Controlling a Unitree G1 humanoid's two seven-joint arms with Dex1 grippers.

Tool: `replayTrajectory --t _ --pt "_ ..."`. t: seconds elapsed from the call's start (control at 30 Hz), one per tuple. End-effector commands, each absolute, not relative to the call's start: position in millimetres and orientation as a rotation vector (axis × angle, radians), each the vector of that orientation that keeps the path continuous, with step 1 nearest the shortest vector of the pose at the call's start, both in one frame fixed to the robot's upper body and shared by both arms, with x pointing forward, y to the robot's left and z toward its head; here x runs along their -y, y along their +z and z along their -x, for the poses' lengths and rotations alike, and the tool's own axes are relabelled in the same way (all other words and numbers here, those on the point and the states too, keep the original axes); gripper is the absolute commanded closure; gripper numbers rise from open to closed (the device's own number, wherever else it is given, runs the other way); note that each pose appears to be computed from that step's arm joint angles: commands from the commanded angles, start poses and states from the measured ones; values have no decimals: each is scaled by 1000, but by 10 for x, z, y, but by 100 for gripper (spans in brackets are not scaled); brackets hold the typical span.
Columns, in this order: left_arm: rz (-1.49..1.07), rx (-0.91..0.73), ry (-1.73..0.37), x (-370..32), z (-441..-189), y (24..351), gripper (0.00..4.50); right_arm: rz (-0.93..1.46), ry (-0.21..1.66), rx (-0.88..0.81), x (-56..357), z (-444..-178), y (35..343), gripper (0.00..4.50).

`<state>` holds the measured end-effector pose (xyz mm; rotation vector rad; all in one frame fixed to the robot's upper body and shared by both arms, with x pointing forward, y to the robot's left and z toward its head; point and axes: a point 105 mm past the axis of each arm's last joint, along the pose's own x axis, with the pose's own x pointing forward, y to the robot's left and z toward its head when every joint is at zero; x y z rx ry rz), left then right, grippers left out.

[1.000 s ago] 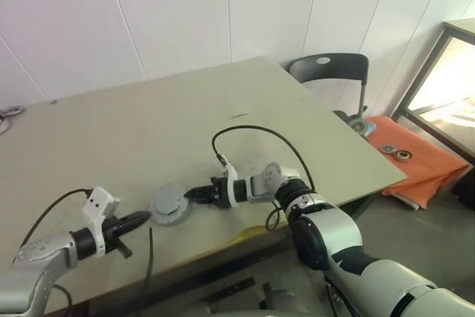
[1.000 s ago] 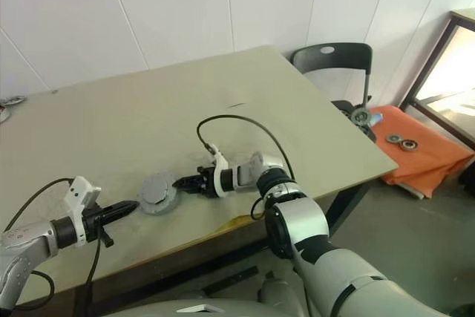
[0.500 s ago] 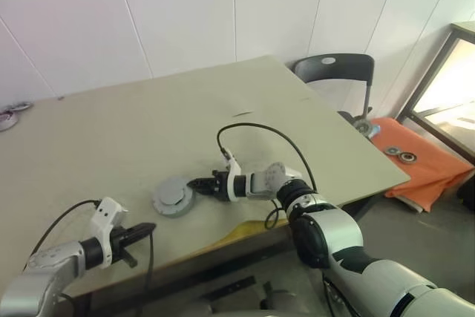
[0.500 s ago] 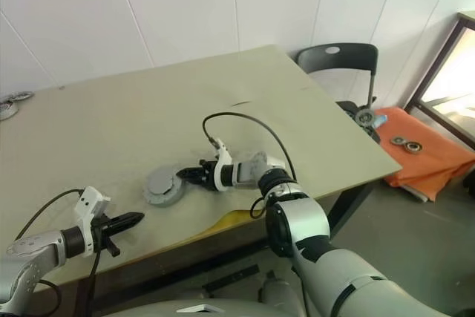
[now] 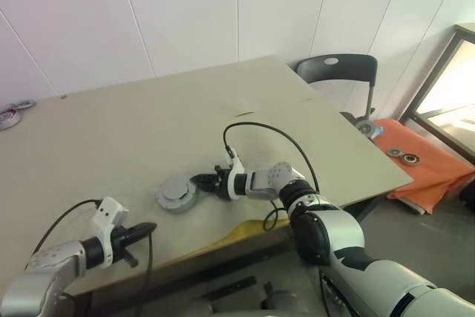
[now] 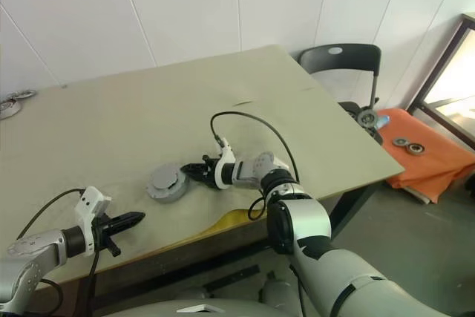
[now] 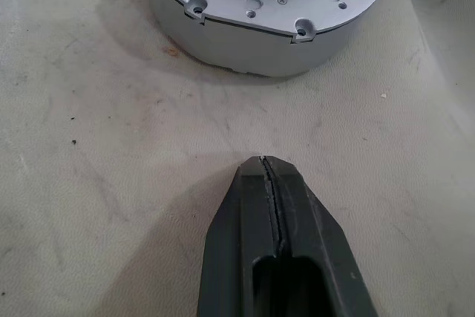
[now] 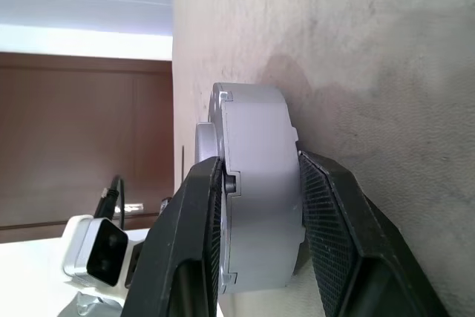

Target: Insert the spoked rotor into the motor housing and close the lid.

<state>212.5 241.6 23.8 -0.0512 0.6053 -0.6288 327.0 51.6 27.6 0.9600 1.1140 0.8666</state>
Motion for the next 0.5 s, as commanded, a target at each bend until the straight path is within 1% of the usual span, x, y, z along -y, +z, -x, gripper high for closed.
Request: replayTrajectory --t 0.03,0.13,0.3,0.4,0.5 --pt "29 -578 -625 -2434 -2193 312 450 -729 885 -1306 -558 -2879 -116 316" --pt "28 -577 -622 -2448 -2209 311 450 -734 1001 -1331 -597 -2796 -1 316" --pt "25 -574 -620 -2454 -2232 308 450 -708 1089 -1409 -550 -2669 46 316" --pt "25 -574 -618 -2455 -2236 302 450 -678 1096 -1475 -505 -2596 25 316" --pt "26 -571 -616 -2455 -2237 304 450 -716 1076 -1482 -520 -2602 34 316"
